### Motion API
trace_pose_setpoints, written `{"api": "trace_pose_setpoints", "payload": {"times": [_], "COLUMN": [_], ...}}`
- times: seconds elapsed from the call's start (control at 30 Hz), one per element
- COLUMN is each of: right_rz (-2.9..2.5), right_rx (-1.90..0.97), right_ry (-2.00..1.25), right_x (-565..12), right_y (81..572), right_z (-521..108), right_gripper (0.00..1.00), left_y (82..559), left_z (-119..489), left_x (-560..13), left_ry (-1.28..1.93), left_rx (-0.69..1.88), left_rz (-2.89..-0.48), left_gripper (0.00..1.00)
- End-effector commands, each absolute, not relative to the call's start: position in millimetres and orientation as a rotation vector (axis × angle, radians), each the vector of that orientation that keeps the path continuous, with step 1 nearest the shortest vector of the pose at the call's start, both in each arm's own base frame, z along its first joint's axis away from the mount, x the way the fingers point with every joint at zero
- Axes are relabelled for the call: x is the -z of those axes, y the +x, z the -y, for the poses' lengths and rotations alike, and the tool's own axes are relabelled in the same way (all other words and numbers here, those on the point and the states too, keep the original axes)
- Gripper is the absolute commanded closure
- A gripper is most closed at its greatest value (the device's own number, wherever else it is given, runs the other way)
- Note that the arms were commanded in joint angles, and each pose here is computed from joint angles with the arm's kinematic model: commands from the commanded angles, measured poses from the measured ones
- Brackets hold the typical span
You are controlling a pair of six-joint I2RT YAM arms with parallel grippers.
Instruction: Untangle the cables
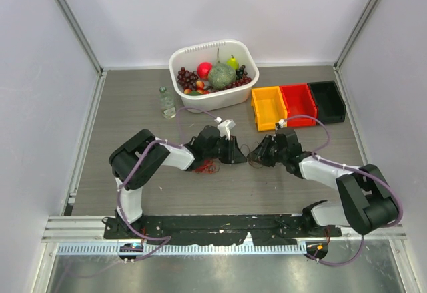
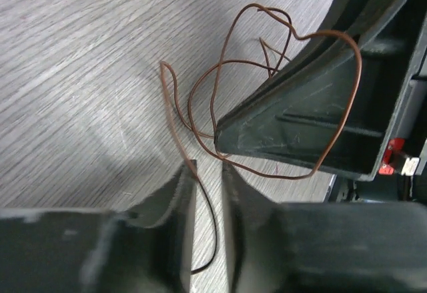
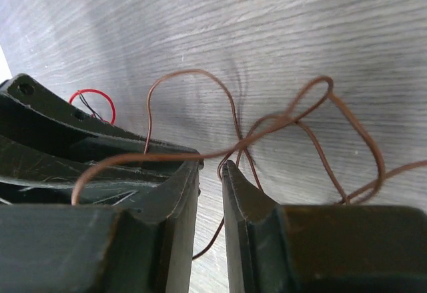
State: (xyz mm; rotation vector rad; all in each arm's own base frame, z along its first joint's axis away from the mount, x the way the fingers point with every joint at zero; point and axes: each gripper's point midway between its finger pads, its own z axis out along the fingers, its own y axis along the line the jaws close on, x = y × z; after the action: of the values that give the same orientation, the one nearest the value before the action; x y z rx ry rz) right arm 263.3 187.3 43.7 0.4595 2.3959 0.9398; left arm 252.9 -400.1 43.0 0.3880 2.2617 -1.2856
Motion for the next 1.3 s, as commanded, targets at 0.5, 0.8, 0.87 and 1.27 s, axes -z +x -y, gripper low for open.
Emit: {"api": "trace_pose_setpoints", "payload": {"times": [0.5, 0.8, 0.87, 1.27], "right_rz": [-2.354, -2.322, -2.366, -2.414], "right_rx": [-0.262, -0.469, -0.500, -0.732], "right_ry": [0.498, 0.477, 0.453, 0.317], "right_x": [-109, -95, -85, -50], "right_y": [242, 271, 268, 270], "right_z": [-84, -106, -113, -155], "right_gripper": [0.15, 0.23, 0.17, 0.18], "left_y": [262, 266, 268, 264], "left_z": [367, 357, 355, 372], "left_x": [-96, -112, -112, -101], "left_ry": [0.342, 0.329, 0.327, 0.360], "left_rx": [1.178, 1.139, 1.126, 1.209], "left_rz": [-2.022, -1.936, -1.933, -1.974], "left_gripper": [0.22, 0.23, 0.23, 0.20]}}
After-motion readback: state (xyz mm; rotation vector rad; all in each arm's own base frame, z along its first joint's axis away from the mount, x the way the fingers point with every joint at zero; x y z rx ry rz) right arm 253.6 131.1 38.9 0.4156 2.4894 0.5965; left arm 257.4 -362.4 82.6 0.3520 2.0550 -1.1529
